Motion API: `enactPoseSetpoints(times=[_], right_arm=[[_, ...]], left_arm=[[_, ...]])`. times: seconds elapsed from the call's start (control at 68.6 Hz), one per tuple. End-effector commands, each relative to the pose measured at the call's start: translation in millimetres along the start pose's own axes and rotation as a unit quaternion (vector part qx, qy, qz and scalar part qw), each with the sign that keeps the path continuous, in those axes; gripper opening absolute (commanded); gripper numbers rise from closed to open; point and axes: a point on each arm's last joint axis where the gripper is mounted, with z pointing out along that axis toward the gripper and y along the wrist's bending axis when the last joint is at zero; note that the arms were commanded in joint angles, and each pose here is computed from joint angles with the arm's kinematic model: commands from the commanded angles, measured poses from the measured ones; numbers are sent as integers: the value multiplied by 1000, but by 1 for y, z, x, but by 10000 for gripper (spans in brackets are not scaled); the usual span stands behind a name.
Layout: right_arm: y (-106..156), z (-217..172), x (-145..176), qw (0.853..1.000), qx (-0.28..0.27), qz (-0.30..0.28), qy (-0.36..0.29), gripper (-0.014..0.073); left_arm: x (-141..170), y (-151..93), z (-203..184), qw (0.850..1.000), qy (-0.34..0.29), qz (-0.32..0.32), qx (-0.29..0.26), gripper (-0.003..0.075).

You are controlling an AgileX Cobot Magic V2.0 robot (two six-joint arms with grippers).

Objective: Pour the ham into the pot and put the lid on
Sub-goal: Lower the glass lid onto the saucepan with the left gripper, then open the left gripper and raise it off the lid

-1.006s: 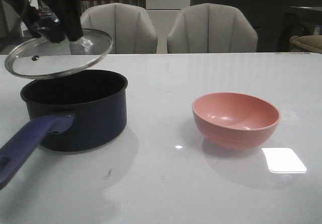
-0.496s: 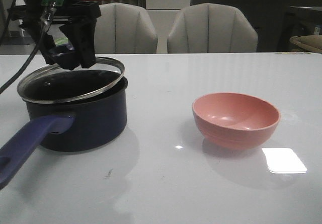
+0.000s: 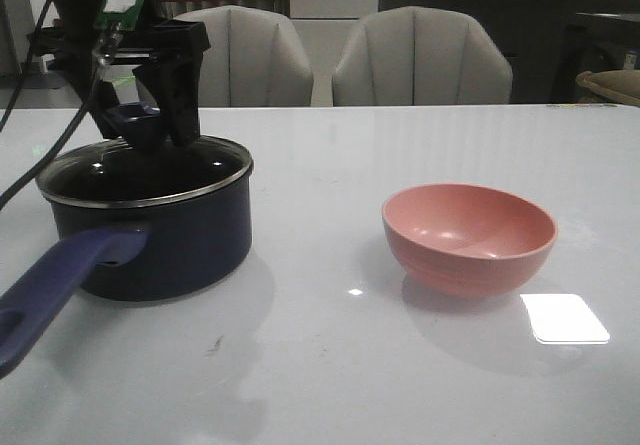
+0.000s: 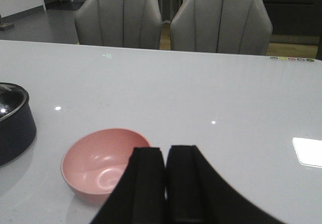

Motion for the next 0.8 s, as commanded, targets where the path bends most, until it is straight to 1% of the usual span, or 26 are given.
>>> enactPoseSetpoints(times=[0.0,0.015,0.044,0.233,0.364,0.467,0.51,0.627,0.744,0.787], right_arm=[[0,-2,-16,999,4,-8,-53,153],[0,-2,-16,999,4,-8,-53,153],[0,-2,-16,999,4,-8,-53,153],[0,-2,-16,999,4,-8,-53,153],[0,-2,-16,999,4,-8,-53,153],[0,-2,-16,999,4,-8,-53,153],[0,-2,-16,999,4,-8,-53,153],[0,-2,-16,999,4,-8,-53,153],[0,-2,-16,999,4,-8,-53,153],[0,-2,-16,999,4,-8,-53,153]], left_arm=[[-5,-8,-29,999,-53,5,4,604],[-5,-8,-29,999,-53,5,4,619],[-5,-8,-29,999,-52,5,4,626],[-8,-8,-34,998,-62,6,3,626],[-12,-10,-52,997,-81,10,3,625],[-9,-12,-73,995,-101,19,2,625],[-5,-14,-84,993,-111,32,0,625],[10,-17,-114,989,-145,36,-2,625],[33,-21,-146,981,-192,38,-6,625],[47,-23,-158,976,-216,38,-8,625]])
